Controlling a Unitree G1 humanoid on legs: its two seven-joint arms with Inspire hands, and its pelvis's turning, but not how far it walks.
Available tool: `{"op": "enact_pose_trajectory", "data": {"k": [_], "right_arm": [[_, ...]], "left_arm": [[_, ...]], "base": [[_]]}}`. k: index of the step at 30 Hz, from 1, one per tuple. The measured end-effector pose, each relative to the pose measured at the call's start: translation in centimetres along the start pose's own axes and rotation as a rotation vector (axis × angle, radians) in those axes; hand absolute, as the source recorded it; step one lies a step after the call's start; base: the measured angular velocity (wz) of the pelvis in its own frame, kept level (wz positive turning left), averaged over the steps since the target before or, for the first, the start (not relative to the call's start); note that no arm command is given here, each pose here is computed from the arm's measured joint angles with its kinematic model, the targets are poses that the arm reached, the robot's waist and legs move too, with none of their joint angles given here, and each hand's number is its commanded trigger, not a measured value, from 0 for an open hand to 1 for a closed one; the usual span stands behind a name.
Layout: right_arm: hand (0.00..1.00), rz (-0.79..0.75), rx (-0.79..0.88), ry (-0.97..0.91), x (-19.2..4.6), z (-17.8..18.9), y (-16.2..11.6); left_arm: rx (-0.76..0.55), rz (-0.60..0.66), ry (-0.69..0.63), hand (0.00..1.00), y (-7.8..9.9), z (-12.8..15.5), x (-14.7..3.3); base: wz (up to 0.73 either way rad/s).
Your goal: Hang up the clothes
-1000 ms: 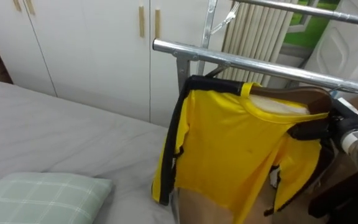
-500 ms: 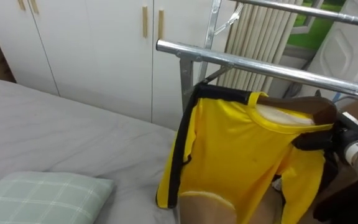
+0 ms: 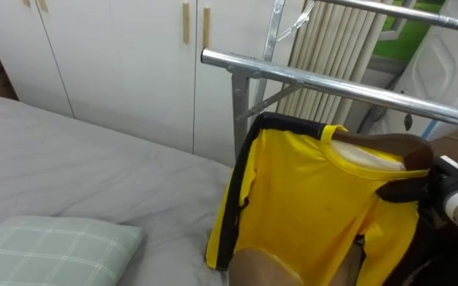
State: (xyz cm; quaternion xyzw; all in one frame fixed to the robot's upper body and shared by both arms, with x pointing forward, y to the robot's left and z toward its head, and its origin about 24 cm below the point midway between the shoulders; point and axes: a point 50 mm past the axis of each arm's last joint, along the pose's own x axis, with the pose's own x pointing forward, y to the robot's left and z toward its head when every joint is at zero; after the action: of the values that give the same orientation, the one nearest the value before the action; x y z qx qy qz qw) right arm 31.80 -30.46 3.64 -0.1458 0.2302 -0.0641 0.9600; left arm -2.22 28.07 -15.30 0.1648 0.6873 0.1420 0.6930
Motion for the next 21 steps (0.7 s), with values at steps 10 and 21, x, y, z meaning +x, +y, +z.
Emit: {"op": "enact_pose_trajectory", "data": {"k": [10,21], "right_arm": [[1.00,0.098,-0.079,0.044,-0.3,-0.5,-1.0],[1.00,0.187,-0.089,0.108,-0.5,-1.7,-1.1]], "left_arm": [[0.004,-0.020,-0.007,0.00,0.7,0.3,0.1],[0.027,-0.019,-0.001,0.00,0.9,0.0,0.1]], "base": [[0.06],[0.00]]}}
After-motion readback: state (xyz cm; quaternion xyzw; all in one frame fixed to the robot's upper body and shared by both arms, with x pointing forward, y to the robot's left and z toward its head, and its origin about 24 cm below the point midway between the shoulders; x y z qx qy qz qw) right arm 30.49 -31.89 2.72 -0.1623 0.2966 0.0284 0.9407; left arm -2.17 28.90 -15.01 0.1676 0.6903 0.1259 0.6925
